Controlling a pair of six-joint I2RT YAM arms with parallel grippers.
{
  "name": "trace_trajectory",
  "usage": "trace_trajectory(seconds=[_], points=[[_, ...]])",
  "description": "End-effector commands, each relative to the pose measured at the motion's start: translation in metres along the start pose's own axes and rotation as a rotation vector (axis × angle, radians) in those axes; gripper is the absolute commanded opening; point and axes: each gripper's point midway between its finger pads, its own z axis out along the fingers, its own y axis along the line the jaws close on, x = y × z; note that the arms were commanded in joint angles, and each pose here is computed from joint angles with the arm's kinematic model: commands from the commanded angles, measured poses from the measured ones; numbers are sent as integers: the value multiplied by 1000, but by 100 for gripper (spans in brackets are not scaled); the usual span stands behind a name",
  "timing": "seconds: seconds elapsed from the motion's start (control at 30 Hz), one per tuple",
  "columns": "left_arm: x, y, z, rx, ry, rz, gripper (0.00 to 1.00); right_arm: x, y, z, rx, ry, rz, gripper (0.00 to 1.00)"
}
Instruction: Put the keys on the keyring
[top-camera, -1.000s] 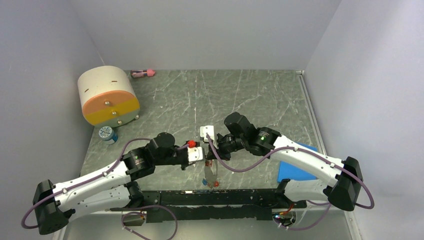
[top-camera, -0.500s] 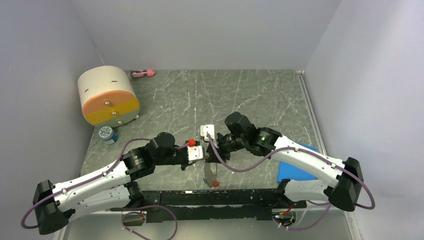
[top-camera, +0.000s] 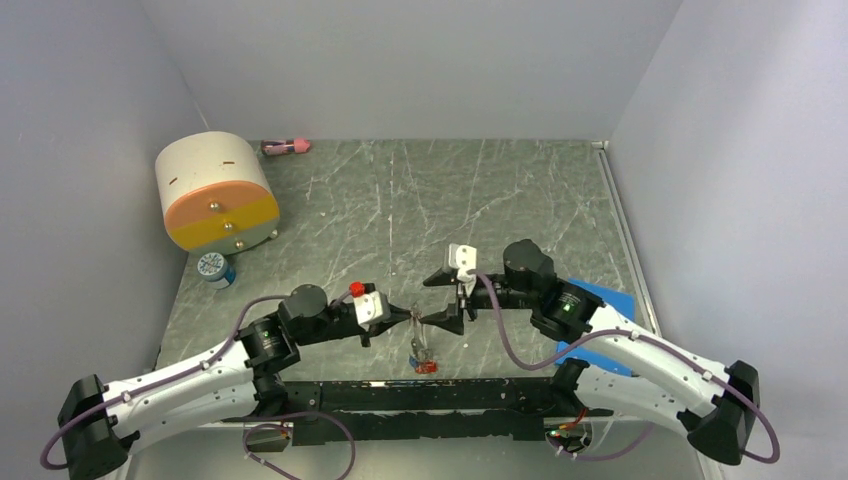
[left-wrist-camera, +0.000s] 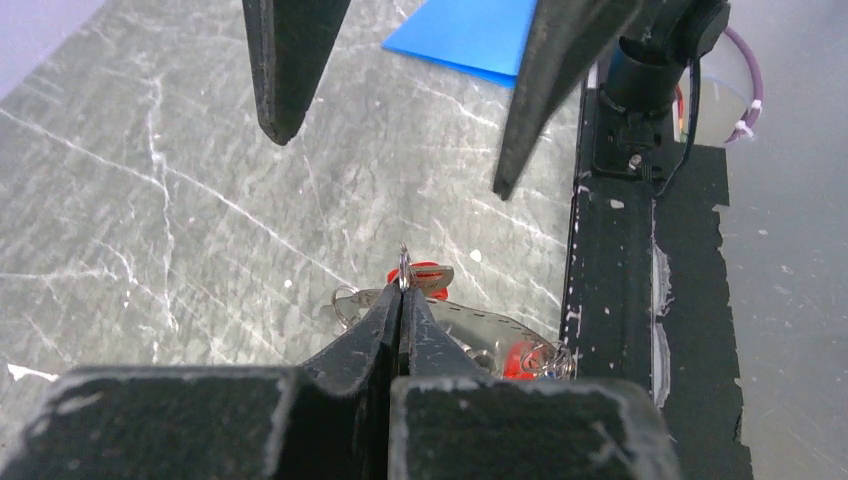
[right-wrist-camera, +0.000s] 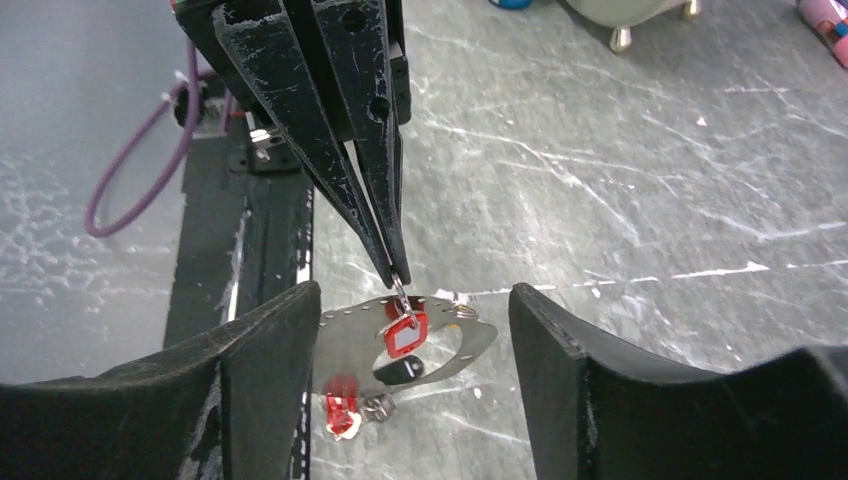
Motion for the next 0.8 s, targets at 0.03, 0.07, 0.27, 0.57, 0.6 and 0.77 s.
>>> trace_trajectory(seconds=[0.03,0.07,0.27,0.57,0.6,0.77], points=[[-55,-4,-5,13,-257,50,2,-30,-3,-14,-67,-191,34,67],[-56,-5,-6,17,-268,54,3,-30,-4,-18,-88,-213,47,67],[-62,-13,-9,59,-303,73,3,-25,14,-29,-293,-280,104,64],[-65,-16,-8,80,-308,81,3,-25,17,-21,-395,-265,143,41],[-65,-16,-8,81,-308,82,3,-24,16,-20,-397,-261,148,39],[-66,-16,-7,85,-304,84,2,-18,13,-14,-397,-239,172,38]])
